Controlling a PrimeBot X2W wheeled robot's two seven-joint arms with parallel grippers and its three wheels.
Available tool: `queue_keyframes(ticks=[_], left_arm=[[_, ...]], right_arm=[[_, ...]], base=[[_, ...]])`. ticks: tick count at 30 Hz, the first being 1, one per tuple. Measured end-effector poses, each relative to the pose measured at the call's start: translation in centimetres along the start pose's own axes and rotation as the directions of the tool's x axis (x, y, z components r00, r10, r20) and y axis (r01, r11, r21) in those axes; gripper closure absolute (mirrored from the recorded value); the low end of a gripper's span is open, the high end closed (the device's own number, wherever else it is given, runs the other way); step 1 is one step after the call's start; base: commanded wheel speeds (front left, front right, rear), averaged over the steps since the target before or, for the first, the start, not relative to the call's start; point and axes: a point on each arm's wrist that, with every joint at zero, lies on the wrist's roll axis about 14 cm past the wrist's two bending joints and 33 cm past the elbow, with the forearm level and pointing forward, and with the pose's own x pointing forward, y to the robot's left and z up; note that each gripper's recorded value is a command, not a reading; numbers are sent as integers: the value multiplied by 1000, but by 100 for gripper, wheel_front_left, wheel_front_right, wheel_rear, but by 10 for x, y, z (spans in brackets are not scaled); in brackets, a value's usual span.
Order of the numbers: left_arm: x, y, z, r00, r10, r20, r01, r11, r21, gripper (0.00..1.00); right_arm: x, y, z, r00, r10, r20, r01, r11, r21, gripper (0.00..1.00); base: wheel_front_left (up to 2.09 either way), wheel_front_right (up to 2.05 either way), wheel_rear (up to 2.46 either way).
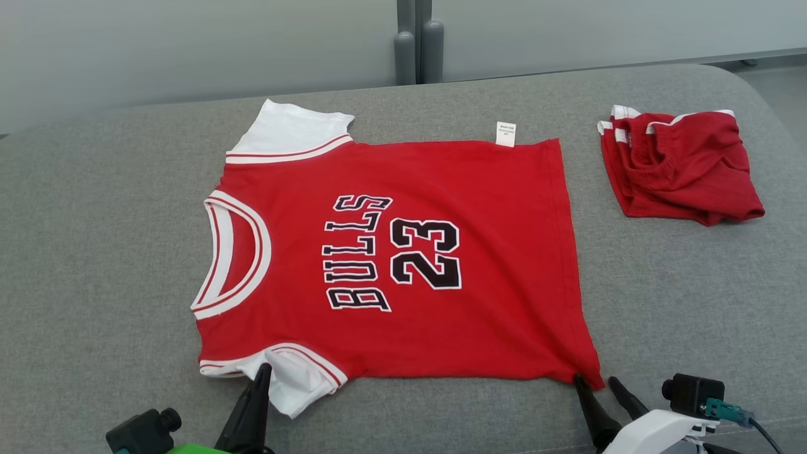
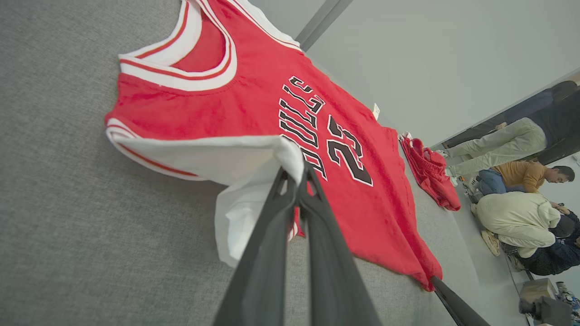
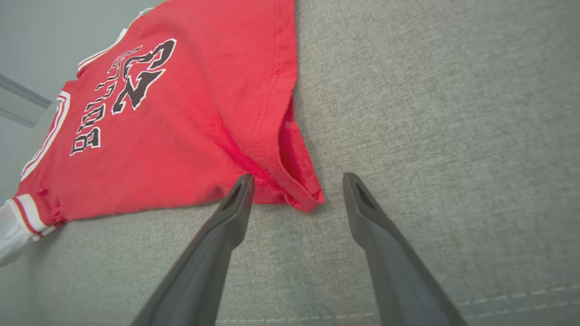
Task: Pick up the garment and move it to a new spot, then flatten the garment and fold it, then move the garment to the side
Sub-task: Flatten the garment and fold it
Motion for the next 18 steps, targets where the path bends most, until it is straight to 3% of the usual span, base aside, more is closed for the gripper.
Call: queue_keyframes(ticks=[7, 9, 11, 12, 15, 16, 18], left_arm=[[0, 6, 0, 1000, 25, -4, -25, 1000, -7, 100], [0, 8, 1, 999, 32, 0, -32, 999, -8, 100], [0, 8, 2, 999, 35, 2, -35, 999, -8, 100], [0, 8, 2, 999, 35, 2, -35, 999, -8, 100], [0, 8, 3, 999, 36, 4, -35, 999, -9, 100], [0, 9, 3, 999, 39, 4, -39, 999, -8, 100], [1, 9, 3, 999, 42, 4, -42, 999, -8, 100]], right_arm=[[7, 1, -10, 999, 8, -37, -7, 1000, 27, 0], [9, 1, -12, 999, 13, -45, -12, 1000, 25, 7], [12, 2, -11, 999, 21, -40, -21, 999, 24, 31], [13, 2, -10, 999, 22, -40, -21, 999, 24, 52], [15, 3, -10, 999, 30, -43, -29, 999, 34, 74], [15, 4, -11, 998, 37, -43, -35, 999, 37, 74], [16, 7, -10, 998, 48, -42, -46, 998, 42, 92]], base=[[0, 0, 0], [0, 0, 0], [0, 0, 0], [0, 0, 0], [0, 0, 0], [0, 0, 0], [0, 0, 0]])
